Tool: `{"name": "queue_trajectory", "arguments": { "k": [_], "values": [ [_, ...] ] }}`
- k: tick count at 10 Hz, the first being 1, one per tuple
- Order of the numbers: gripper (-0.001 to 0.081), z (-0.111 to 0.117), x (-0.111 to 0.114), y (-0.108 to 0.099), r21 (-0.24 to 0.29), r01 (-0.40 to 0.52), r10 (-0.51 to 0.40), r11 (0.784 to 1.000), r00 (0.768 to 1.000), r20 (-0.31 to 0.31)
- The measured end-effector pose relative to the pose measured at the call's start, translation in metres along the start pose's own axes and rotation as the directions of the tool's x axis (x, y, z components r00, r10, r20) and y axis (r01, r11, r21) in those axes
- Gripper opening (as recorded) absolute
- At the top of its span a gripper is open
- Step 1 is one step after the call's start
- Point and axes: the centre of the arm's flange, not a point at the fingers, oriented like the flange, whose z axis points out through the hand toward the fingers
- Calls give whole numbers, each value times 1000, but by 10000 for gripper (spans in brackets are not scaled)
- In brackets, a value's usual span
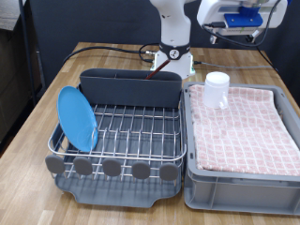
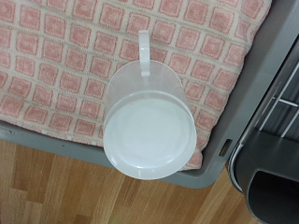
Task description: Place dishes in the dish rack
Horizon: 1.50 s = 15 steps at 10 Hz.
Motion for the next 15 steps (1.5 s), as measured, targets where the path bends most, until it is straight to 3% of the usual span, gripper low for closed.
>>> {"name": "queue_trajectory", "arguments": {
  "k": [3,5,9,15],
  "values": [
    [802,3,3,-6,12,-10,10,1000,1000,-12],
    [802,15,12,-26,17,-40,40,999,999,-16],
    [802,36,17,-64,-7,-105,105,994,994,34],
    [802,70,19,-72,-65,-79,82,995,995,57]
  ]
}}
